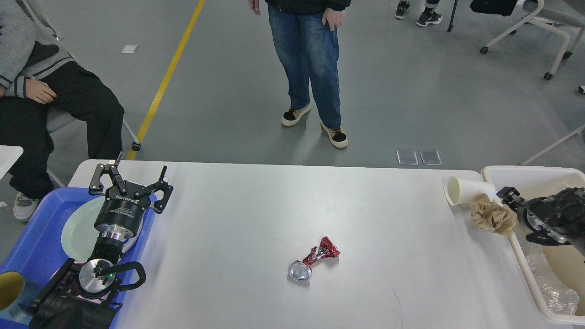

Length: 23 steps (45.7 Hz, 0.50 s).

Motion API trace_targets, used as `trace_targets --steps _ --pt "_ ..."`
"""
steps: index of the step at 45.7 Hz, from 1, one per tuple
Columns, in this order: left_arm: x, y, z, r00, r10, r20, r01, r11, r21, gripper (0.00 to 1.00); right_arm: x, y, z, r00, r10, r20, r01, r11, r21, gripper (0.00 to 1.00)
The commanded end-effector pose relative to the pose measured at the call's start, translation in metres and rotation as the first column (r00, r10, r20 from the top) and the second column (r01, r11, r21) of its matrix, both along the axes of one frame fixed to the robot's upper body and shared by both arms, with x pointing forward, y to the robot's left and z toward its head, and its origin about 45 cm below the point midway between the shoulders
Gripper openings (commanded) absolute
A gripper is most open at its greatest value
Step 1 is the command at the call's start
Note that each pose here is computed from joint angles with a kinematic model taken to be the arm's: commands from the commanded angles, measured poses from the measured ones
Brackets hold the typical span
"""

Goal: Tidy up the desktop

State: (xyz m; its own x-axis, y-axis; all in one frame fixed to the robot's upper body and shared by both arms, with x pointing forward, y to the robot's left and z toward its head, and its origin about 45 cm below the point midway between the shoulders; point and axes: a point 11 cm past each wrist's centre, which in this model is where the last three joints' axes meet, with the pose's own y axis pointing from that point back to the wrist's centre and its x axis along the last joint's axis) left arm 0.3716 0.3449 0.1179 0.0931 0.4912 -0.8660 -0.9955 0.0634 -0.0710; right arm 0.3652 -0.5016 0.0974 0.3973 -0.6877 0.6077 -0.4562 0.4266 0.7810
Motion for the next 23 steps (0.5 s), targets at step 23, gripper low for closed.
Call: trace_targets --steps 23 --pt "0.000 0.000 0.000 1.000 0.000 0.000 0.000 1.000 0.000 0.96 0.003 0.028 -0.016 0.998 -0.052 0.046 0.047 0.993 0.111 1.00"
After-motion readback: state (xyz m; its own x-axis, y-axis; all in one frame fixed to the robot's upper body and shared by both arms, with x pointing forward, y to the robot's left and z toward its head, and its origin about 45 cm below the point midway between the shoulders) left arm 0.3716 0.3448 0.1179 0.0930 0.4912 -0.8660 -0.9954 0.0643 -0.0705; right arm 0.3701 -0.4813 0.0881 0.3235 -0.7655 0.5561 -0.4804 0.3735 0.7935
